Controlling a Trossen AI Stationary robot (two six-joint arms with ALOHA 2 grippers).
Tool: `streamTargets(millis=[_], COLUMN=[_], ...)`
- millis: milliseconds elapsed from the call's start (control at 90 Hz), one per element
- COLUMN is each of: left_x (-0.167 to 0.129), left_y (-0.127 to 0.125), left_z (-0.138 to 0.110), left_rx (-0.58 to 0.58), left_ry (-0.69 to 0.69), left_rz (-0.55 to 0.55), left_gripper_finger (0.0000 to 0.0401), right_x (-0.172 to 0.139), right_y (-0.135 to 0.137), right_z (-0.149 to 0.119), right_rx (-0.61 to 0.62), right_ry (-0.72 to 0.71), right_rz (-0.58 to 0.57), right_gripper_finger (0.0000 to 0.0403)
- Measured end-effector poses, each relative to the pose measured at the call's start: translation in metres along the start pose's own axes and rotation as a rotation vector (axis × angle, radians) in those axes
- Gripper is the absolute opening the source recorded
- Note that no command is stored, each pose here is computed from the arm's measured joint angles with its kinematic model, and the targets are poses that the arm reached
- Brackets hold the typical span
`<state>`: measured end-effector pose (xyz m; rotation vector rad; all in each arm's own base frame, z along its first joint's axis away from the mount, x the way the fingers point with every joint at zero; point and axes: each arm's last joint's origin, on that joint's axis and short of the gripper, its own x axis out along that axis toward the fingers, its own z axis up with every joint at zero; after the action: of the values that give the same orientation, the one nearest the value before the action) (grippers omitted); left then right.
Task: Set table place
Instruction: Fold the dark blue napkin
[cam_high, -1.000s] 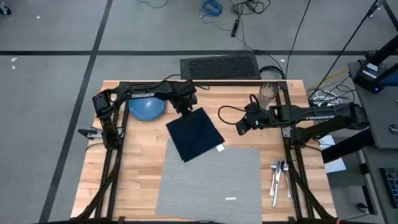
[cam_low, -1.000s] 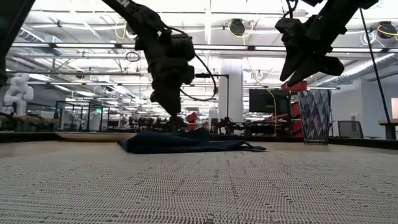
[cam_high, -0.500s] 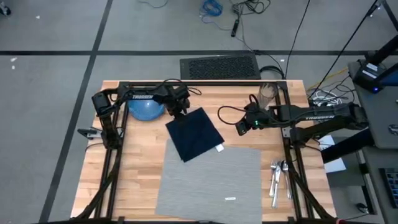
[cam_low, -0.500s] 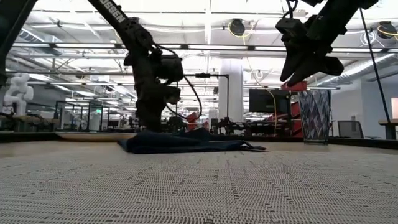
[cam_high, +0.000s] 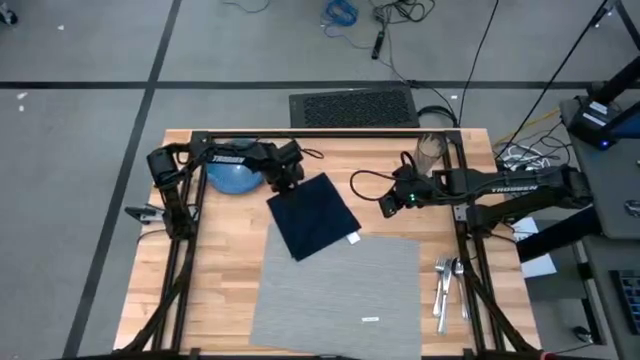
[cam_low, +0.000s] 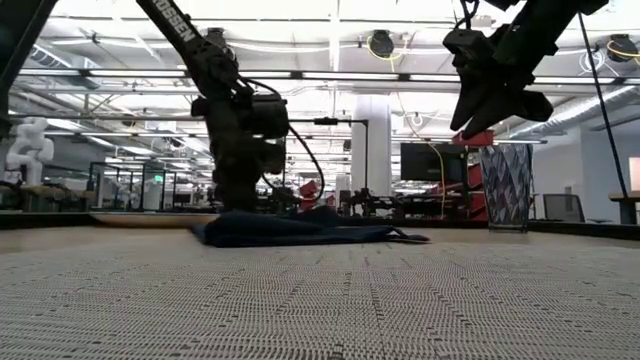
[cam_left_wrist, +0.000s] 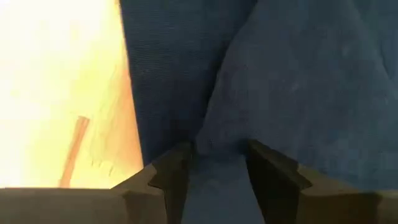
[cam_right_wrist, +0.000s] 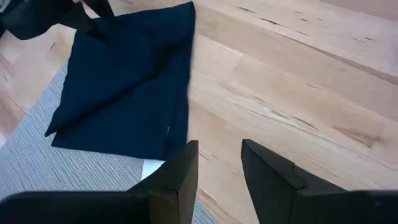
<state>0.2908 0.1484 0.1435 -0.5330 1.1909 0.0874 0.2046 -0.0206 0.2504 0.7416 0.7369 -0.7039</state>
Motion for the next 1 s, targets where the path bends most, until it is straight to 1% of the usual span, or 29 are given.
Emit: streamTargets(millis=[111,144,211,300,456,544,722,889,1000], left_x=[0.000,0.000,0.000,-0.001,-0.010,-0.017,-0.025,-0.025,-0.022], left_y=[-0.001,-0.002,-0.003,-0.004,-0.007,-0.010,-0.017,-0.026,-0.038], left_z=[0.002,0.003,0.003,0.003,0.005,0.008,0.010,0.010,0.012], left_rx=[0.006,0.009,0.012,0.013,0.012,0.014,0.013,0.004,0.038], left_ry=[-0.022,-0.030,-0.036,-0.037,-0.055,-0.095,-0.131,-0.130,-0.133], left_rz=[-0.059,-0.076,-0.108,-0.133,-0.145,-0.159,-0.201,-0.243,-0.285], left_gripper_finger=[0.0028,0.0015,0.0006,0.0002,0.0001,0.0001,0.0000,0.0000,0.0000], right_x=[0.000,0.000,0.000,0.000,0.000,0.000,0.000,0.000,0.000], right_y=[0.000,0.000,0.000,0.000,0.000,0.000,0.000,0.000,0.000], right_z=[0.000,0.000,0.000,0.000,0.000,0.000,0.000,0.000,0.000], right_rx=[0.002,0.003,0.003,0.003,0.002,0.003,0.002,0.004,0.005], right_ry=[0.000,0.000,0.000,0.000,0.000,0.000,0.002,-0.001,-0.004], right_rz=[0.000,0.000,0.000,0.000,0.000,0.000,-0.002,0.001,0.005], right_gripper_finger=[0.0110,0.0110,0.0110,0.0110,0.0110,0.0110,0.0110,0.0110,0.0110])
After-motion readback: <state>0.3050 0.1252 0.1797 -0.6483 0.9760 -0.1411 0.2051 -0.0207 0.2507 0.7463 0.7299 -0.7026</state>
